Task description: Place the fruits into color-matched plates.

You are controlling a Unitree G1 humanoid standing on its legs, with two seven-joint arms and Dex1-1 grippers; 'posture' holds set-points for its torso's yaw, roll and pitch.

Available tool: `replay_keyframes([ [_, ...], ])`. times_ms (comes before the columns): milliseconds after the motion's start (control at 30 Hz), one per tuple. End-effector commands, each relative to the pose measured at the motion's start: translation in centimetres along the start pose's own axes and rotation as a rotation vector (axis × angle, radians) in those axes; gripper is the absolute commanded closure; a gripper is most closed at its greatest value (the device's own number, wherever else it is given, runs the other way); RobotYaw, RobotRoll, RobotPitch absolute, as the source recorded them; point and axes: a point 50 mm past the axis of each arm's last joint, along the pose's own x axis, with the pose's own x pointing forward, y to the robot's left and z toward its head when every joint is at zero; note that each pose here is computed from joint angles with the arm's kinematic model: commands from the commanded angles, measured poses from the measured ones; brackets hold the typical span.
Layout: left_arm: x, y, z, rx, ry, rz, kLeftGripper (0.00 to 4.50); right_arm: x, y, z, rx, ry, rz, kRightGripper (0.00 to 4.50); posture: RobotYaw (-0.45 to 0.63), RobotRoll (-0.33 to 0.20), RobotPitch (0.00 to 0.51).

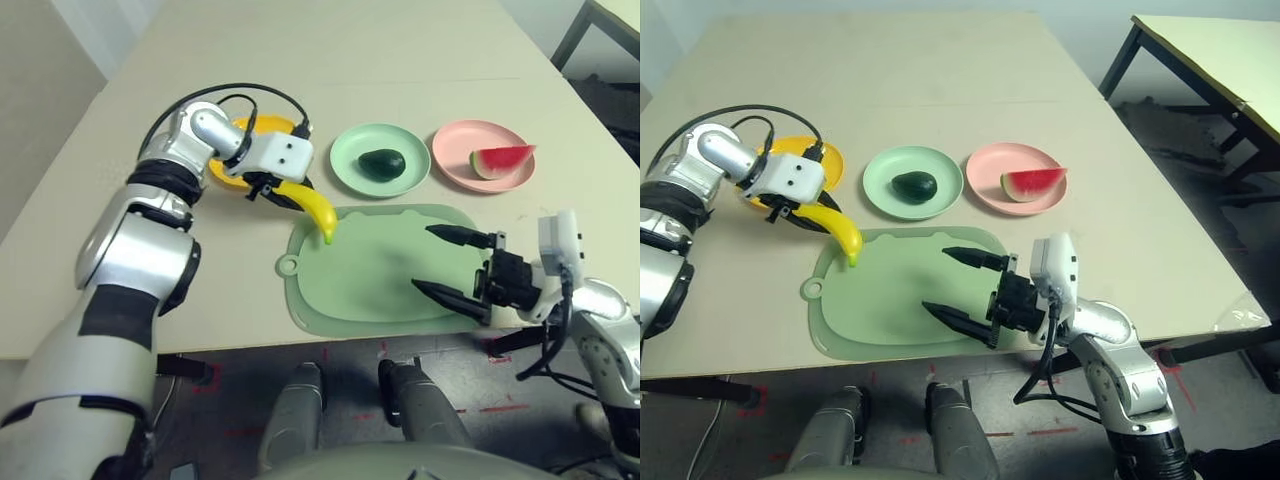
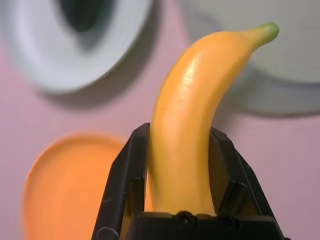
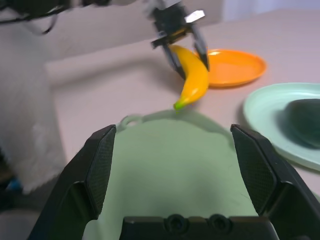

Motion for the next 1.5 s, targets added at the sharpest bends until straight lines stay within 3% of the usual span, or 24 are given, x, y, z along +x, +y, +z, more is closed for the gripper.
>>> replay_keyframes([
  [33, -0.6, 0.4, -1.1, -0.077, 0.059, 0.113, 2.79, 0.3, 0.3, 0.0, 0.023, -0.027, -0.073, 0.0, -0.12, 0.0, 0.185],
  [233, -0.3, 0.3, -2.7, -0.193, 0.107, 0.308, 2.79, 1.2, 1.1, -0.6, 0.033, -0.041, -0.135, 0.0, -0.14, 0.0, 0.186],
  [567, 1.6, -2.1, -5.4, -0.361, 0.184, 0.412, 2.79, 0.9, 1.4, -0.9, 0.056, -0.048, -0.173, 0.0, -0.16, 0.0, 0.186],
  [1133, 1.6, -3.2, -6.8, -0.419, 0.232, 0.464, 2.79, 0.4, 1.2, -1.0, 0.063, -0.036, -0.18, 0.0, -0.16, 0.0, 0.18],
  [1400, 1.3, -3.1, -6.8, -0.421, 0.235, 0.475, 0.04, 0.1, 0.9, -0.9, 0.056, -0.032, -0.188, 0.0, -0.16, 0.0, 0.175],
  [1500, 1.2, -3.0, -6.8, -0.423, 0.234, 0.479, 0.01, 0.1, 0.7, -0.9, 0.056, -0.035, -0.196, 0.0, -0.16, 0.0, 0.174],
])
